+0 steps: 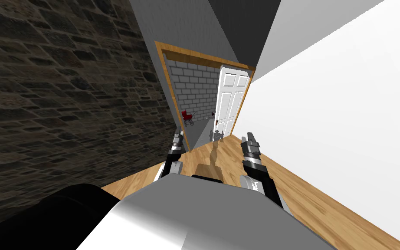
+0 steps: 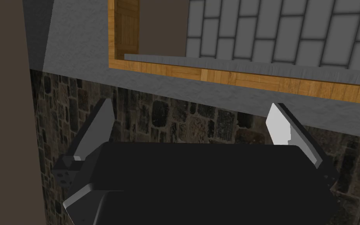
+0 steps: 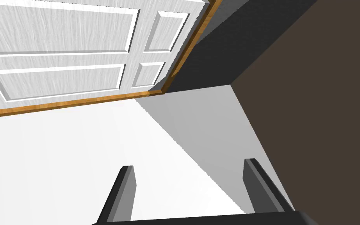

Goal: Push the door open

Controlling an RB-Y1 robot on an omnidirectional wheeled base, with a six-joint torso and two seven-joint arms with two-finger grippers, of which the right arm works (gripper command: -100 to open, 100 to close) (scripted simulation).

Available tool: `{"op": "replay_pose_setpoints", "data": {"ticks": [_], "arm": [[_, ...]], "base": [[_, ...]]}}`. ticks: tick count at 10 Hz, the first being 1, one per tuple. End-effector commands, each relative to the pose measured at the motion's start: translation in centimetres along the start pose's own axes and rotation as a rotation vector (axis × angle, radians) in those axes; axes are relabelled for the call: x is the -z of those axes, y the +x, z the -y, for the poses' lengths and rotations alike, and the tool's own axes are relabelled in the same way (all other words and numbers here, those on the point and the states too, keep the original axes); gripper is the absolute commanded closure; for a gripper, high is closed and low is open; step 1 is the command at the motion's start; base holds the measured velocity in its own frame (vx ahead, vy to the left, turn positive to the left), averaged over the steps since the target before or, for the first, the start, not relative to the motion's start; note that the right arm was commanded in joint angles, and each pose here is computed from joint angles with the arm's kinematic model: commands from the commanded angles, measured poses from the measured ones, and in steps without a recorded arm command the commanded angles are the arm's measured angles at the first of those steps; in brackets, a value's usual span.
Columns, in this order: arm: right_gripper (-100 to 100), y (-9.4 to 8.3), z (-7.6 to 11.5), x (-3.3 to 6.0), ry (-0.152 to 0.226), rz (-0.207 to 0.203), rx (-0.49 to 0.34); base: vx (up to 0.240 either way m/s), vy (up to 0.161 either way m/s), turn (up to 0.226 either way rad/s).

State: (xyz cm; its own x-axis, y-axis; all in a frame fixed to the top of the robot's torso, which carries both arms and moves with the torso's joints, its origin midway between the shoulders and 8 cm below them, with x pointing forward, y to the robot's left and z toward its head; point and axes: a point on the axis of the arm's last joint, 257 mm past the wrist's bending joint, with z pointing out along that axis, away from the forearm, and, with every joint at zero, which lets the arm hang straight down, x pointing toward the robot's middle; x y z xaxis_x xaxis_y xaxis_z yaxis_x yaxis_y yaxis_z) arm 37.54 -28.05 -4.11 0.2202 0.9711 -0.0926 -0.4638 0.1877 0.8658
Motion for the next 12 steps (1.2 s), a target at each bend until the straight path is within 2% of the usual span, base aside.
{"op": "replay_pose_setpoints", "data": {"ticks": [1, 12], "arm": [[-100, 0.5, 0.9, 0.03, 0.009, -0.017, -0.002], [-100, 4.0, 7.4, 0.57, 0.077, -0.112, -0.027]], "base": [[0.069, -0.026, 0.037], [0.109, -0.057, 0.039]]}}
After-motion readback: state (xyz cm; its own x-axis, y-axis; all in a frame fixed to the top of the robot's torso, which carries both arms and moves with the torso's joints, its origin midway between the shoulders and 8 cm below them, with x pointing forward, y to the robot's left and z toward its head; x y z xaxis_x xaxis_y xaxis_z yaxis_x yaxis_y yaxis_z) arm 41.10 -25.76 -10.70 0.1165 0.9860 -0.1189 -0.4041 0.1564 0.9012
